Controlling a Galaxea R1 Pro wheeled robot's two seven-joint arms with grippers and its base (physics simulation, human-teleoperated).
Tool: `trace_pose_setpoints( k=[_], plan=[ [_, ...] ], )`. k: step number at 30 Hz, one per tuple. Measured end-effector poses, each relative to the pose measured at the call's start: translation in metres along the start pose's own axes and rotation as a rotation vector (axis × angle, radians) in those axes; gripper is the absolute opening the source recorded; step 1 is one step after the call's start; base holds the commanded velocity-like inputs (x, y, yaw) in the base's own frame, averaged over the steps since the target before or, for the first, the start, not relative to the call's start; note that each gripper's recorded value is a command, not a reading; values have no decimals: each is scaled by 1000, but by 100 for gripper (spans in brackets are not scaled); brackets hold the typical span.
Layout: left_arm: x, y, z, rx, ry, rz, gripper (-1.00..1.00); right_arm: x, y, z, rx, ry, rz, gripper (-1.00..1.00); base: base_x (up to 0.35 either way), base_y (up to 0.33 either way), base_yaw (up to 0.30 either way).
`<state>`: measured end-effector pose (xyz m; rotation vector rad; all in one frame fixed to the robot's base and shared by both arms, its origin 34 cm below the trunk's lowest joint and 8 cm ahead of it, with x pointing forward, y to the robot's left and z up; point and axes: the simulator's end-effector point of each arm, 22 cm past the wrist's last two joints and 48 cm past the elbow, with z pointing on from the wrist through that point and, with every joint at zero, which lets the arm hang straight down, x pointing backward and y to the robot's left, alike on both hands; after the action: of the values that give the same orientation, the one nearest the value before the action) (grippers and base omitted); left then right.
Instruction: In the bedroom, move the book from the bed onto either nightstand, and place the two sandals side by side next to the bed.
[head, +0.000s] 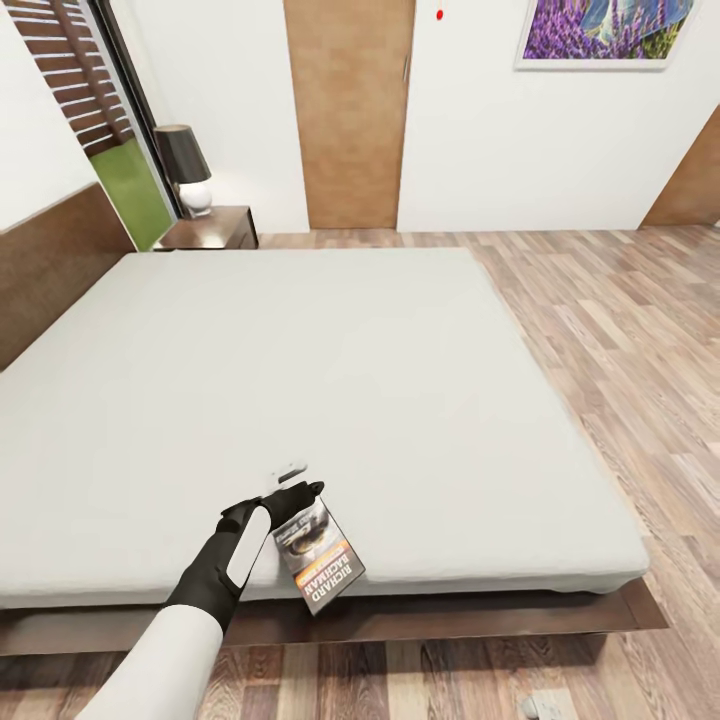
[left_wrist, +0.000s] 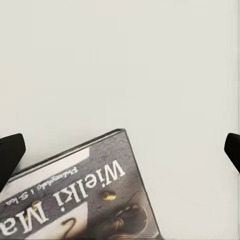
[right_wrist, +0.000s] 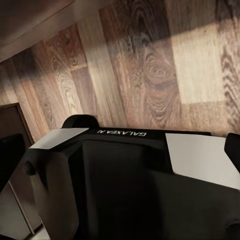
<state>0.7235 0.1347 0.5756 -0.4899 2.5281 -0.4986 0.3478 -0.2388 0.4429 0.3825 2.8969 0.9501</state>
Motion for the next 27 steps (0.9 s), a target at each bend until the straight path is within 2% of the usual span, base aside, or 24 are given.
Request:
trace_pose_setpoints(
  k=[27],
  plan=[
    [-19, -20, -35, 0, 0, 0, 100, 0, 26, -36, 0, 0, 2, 100, 0, 0, 0]
  ],
)
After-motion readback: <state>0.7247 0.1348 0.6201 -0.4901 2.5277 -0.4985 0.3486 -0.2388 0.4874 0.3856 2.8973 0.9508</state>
